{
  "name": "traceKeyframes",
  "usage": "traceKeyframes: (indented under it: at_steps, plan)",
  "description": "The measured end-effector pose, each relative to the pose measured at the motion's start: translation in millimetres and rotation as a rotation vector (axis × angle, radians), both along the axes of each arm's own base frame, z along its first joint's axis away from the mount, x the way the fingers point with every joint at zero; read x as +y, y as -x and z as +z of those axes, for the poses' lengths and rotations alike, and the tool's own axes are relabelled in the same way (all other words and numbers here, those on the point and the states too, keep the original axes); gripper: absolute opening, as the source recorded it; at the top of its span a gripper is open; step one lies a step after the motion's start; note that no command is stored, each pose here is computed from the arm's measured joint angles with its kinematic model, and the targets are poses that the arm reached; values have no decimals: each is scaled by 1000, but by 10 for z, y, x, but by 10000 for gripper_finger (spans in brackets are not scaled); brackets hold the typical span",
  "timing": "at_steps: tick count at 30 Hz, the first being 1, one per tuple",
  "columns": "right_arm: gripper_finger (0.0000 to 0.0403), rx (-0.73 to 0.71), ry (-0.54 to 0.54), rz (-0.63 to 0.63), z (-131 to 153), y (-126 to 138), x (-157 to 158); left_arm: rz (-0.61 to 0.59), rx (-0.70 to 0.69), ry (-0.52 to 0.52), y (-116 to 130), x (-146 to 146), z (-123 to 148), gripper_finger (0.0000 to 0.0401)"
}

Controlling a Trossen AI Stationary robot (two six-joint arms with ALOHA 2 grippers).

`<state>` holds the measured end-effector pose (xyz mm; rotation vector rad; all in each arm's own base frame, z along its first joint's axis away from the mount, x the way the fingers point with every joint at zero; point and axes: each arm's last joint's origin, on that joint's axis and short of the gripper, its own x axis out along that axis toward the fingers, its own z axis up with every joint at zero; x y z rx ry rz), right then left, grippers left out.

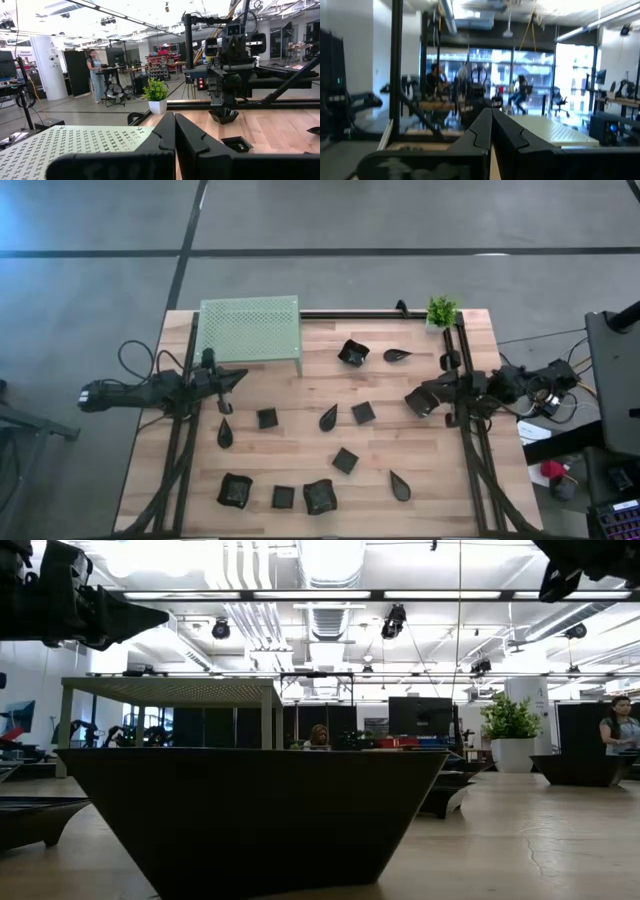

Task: Pick & Place Mini shaped plates
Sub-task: Put the black square plate on the shelf

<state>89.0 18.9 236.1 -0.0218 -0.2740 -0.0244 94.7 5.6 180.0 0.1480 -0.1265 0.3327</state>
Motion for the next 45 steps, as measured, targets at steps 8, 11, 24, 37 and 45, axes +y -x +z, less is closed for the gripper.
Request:
traceKeyframes:
  at_steps: [8,11,24,37,45]
  plan:
    - [8,133,-18,5,169,-230,71,0,0,0,0,0,0,0]
    - [8,167,-29,9,229,-322,101,0,0,0,0,0,0,0]
    - [8,227,-38,8,408,-561,176,-25,-23,-1,14,-6,79,0]
    - [8,243,-44,-61,407,-603,170,-97,238,21,-121,-34,395,0]
    - [8,245,-40,-62,400,-603,170,-87,531,68,-321,-46,479,0]
